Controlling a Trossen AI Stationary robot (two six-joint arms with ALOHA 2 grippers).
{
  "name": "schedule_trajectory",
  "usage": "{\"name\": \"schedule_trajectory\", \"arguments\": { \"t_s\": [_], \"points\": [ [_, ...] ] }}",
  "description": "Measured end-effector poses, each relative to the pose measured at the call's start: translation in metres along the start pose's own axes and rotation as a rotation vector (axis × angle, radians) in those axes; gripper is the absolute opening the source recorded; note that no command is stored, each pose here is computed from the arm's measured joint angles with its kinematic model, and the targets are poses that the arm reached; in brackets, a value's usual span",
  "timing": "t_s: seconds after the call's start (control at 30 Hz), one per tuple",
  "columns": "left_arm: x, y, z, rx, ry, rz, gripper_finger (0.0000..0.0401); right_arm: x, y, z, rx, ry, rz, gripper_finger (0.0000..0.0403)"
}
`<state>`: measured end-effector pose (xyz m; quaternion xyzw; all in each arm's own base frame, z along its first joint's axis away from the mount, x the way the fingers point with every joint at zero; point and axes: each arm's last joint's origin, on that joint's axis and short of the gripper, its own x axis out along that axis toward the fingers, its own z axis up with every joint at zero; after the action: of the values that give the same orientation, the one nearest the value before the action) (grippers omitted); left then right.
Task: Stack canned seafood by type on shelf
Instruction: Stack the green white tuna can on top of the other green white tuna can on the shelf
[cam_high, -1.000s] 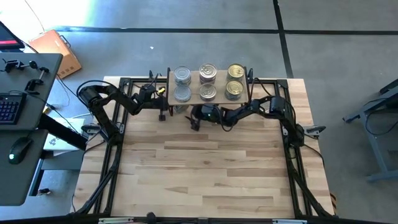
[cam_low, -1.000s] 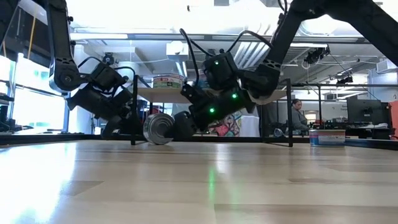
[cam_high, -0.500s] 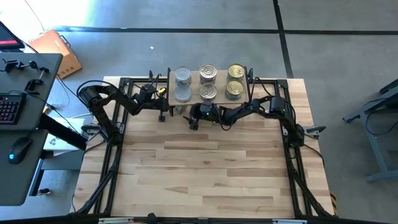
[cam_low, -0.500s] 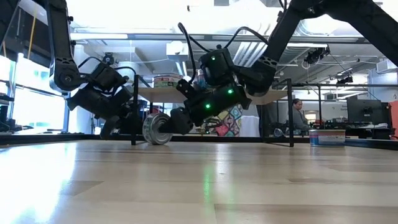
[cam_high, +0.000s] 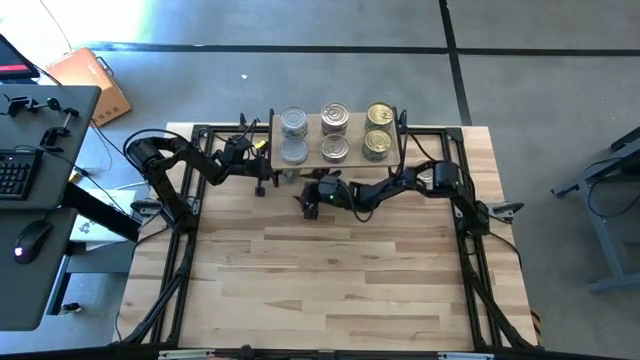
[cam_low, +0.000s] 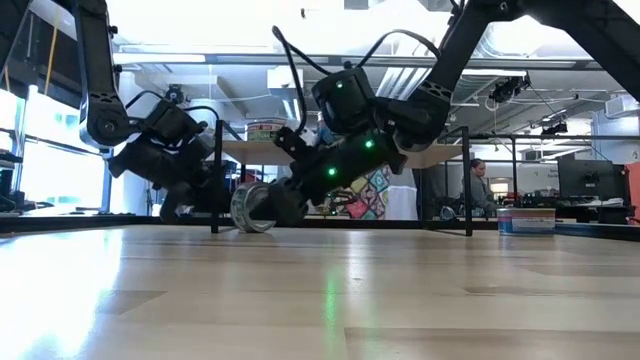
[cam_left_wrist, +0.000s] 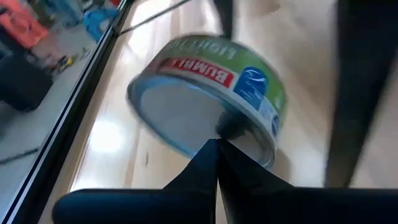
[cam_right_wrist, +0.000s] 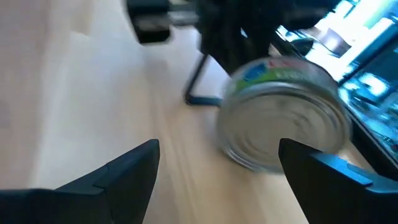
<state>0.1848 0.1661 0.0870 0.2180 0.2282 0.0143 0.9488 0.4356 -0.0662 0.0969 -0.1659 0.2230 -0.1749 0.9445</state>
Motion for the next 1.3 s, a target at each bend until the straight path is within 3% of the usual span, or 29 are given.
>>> {"name": "schedule_trajectory", "arguments": {
  "t_s": [0.3,0.6,1.07,1.3],
  "points": [
    [0.002,0.004,0.004,-0.017,-0.042,-0.004,0.0000,0.002,-0.008,-0.006,0.071,0.054,-0.066,0.0323],
    [0.009,0.010,0.011,-0.055,-0.046,-0.019,0.0000,0.005,-0.017,-0.007,0.223,0.017,0.005,0.0323],
    [0.012,0.002,0.013,-0.020,-0.043,-0.079,0.0000,0.002,-0.003,-0.003,0.164,-0.007,0.116,0.0323],
    [0.012,0.002,0.011,-0.031,-0.033,-0.091,0.0000,-0.007,0.026,-0.002,0.044,0.019,0.301,0.0323]
  ]
}}
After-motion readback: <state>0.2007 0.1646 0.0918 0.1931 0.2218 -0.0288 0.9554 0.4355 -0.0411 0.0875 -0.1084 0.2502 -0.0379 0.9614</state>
